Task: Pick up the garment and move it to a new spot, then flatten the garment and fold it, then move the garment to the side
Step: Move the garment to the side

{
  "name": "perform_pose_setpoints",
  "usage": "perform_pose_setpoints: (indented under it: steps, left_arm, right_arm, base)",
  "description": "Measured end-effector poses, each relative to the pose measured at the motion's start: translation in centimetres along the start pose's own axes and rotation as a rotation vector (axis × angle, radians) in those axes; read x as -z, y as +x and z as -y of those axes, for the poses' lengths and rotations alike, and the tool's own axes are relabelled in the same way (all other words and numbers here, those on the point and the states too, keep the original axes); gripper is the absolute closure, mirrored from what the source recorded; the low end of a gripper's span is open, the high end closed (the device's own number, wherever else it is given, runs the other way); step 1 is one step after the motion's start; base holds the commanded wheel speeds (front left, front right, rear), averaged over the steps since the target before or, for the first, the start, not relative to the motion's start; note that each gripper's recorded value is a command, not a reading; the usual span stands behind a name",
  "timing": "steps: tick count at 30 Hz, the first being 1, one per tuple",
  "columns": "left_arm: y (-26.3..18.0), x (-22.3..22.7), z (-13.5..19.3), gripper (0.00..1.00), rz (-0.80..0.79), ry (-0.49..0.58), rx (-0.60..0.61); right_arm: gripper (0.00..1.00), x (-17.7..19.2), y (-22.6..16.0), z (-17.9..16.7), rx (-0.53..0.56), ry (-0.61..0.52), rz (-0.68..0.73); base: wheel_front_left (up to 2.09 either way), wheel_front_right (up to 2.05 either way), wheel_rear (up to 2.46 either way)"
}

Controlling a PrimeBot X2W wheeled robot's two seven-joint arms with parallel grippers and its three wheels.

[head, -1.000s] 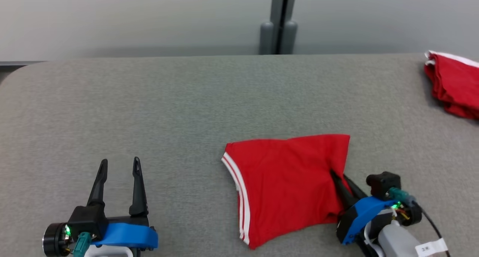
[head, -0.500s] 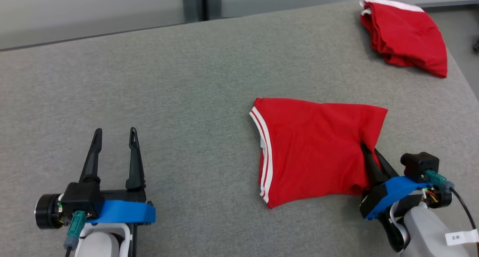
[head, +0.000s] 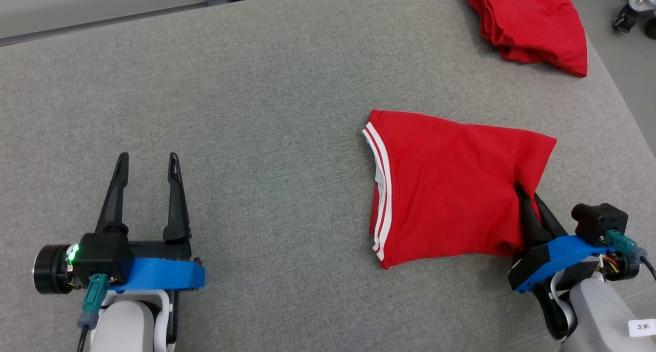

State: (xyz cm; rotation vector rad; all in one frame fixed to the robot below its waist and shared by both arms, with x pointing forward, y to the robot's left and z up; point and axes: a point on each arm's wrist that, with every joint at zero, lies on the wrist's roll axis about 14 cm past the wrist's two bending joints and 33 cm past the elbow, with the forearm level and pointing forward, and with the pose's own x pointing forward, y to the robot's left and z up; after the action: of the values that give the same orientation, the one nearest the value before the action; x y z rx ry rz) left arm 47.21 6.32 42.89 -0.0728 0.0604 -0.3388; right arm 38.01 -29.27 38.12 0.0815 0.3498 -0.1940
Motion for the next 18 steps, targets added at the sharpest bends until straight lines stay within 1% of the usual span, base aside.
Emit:
perform_pose_setpoints:
  steps: [4, 7, 13, 18]
  left_arm:
    - [0.3, -0.2, 0.0, 0.00, 0.007, 0.003, 0.003]
    - [0.2, -0.2, -0.4, 0.00, 0.009, 0.006, -0.006]
    - [0.4, -0.3, -1.3, 0.00, 0.015, 0.011, -0.023]
    - [1.0, -0.3, -2.0, 0.00, 0.027, 0.013, -0.032]
  right_arm:
    - [1.00, -0.2, 0.4, -0.4, -0.014, -0.016, 0.006]
    - [1.00, -1.4, 1.2, -1.6, -0.056, -0.044, 0.039]
    - [1.00, -5.9, 4.2, -3.4, -0.148, -0.159, 0.138]
    - [1.00, -10.7, 7.6, -5.1, -0.217, -0.263, 0.234]
  base:
    - [0.00, 0.00, 0.00]
    - [0.00, 0.00, 0.00]
    - [0.00, 0.00, 0.00]
    - [0.00, 0.00, 0.00]
